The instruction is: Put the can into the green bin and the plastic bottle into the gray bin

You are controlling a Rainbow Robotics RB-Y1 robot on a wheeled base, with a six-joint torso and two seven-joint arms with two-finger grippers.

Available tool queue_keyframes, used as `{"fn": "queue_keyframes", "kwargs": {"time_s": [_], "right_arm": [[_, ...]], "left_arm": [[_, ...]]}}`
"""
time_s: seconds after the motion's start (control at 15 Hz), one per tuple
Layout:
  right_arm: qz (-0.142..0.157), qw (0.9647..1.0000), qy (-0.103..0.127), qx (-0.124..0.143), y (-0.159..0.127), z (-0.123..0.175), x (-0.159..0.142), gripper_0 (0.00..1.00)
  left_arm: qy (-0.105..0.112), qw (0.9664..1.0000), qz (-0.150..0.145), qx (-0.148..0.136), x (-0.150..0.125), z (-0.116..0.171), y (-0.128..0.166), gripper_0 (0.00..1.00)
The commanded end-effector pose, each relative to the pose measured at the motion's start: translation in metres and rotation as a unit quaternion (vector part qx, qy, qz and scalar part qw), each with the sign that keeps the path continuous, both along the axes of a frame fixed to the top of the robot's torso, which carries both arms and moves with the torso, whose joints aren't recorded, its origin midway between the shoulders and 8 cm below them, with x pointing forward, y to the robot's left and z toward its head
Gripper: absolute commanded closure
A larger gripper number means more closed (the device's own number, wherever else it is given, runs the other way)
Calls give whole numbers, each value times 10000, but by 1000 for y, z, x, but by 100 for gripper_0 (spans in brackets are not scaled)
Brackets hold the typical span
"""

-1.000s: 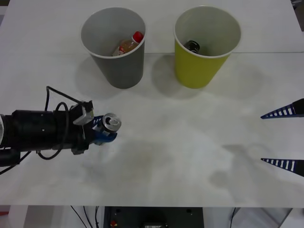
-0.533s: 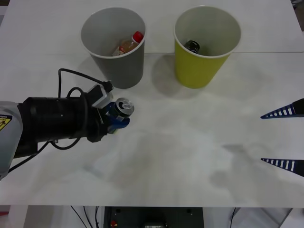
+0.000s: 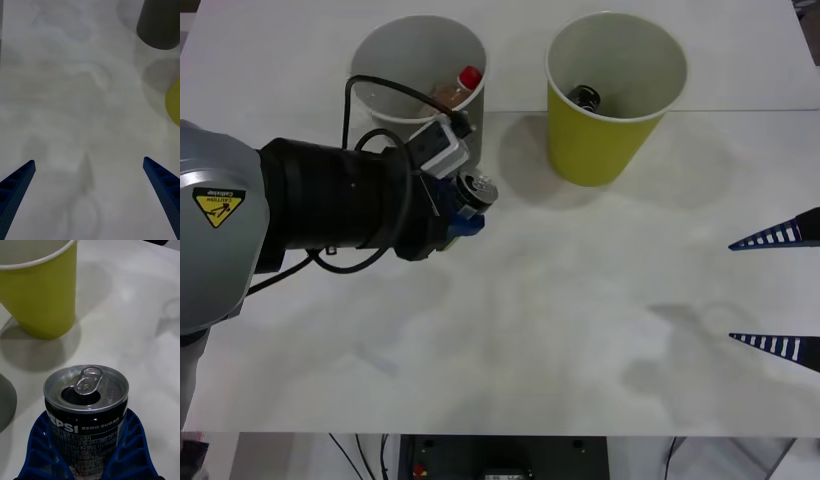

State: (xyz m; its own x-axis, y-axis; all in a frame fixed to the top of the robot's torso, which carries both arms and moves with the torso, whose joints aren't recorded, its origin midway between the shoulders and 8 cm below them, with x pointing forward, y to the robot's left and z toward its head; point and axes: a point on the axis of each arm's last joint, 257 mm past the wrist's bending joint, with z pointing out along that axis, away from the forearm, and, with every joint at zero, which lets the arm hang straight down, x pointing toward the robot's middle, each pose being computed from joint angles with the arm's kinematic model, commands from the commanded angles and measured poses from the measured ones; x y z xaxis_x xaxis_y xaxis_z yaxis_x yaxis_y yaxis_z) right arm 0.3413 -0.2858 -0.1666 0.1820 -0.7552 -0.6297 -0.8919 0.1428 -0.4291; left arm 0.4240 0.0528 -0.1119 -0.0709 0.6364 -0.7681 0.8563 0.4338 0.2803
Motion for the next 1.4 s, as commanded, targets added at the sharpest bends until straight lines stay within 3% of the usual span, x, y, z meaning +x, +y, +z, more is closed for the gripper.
{"fn": "queue_keyframes", "kwargs": {"time_s": [0.07,0.33,0.67,0.87,1.4], "right_arm": [[0,10000,0,0,0,0,0,0],[0,10000,0,0,0,0,0,0],[0,10000,0,0,0,0,0,0],[0,10000,0,0,0,0,0,0],[0,10000,0,0,0,0,0,0]], "left_arm": [[86,9999,57,21,3,21,-11,100],[59,9996,216,-198,30,49,-33,100],[110,9995,246,-136,65,78,-54,100],[59,9995,253,-161,84,112,-76,100],[387,9985,387,-66,122,153,-136,100]]}}
